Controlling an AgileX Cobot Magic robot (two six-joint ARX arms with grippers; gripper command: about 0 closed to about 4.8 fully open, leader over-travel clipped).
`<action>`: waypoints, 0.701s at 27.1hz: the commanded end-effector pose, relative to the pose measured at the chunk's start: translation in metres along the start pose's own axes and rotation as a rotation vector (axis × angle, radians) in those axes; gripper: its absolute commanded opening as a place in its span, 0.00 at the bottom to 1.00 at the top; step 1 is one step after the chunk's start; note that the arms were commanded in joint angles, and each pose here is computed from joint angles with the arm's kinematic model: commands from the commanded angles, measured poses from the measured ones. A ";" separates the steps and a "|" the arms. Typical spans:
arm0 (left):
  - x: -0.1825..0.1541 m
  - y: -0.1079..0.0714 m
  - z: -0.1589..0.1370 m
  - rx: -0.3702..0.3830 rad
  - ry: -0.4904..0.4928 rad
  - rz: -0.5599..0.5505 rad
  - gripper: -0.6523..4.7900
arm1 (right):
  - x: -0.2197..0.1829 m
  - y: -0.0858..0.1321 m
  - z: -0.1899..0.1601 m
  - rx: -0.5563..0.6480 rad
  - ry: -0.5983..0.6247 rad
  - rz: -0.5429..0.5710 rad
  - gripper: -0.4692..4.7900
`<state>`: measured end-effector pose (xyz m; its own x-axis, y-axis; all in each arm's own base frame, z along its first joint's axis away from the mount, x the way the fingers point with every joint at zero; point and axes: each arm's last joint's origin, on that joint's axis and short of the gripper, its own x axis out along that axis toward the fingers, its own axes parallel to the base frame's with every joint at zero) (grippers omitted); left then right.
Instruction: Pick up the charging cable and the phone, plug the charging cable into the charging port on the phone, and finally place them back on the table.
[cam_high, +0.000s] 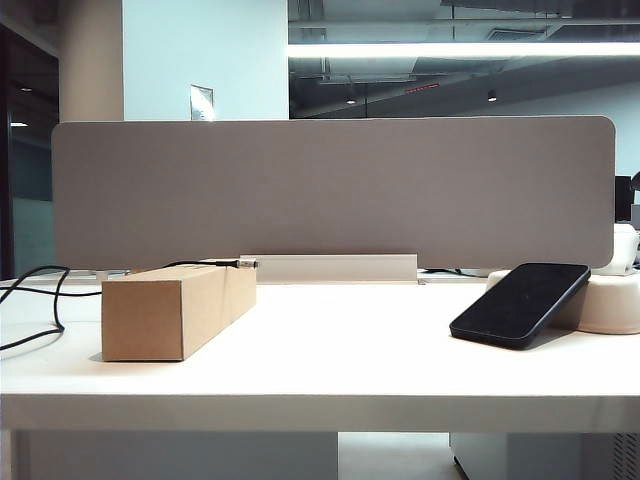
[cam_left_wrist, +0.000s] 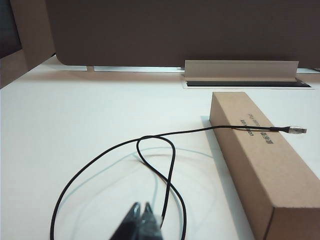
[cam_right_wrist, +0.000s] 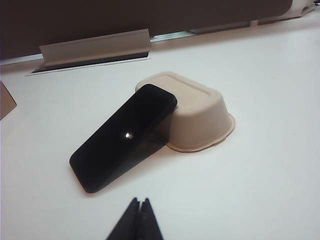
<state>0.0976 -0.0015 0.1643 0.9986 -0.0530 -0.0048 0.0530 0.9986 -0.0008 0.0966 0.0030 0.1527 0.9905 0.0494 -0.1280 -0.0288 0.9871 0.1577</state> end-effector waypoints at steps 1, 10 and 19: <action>0.000 0.000 0.002 -0.003 -0.009 -0.003 0.11 | 0.000 0.000 -0.001 -0.003 -0.006 -0.004 0.09; 0.000 0.000 0.001 -0.003 -0.002 -0.003 0.11 | 0.000 0.000 -0.001 -0.003 -0.006 -0.004 0.09; 0.000 0.000 0.000 -0.004 0.006 -0.002 0.11 | 0.000 0.000 0.001 -0.004 -0.029 -0.002 0.09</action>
<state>0.0975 -0.0016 0.1633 0.9985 -0.0534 -0.0147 0.0534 0.9986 -0.0014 0.0967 0.0030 0.1539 0.9920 0.0494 -0.1159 -0.0308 0.9870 0.1576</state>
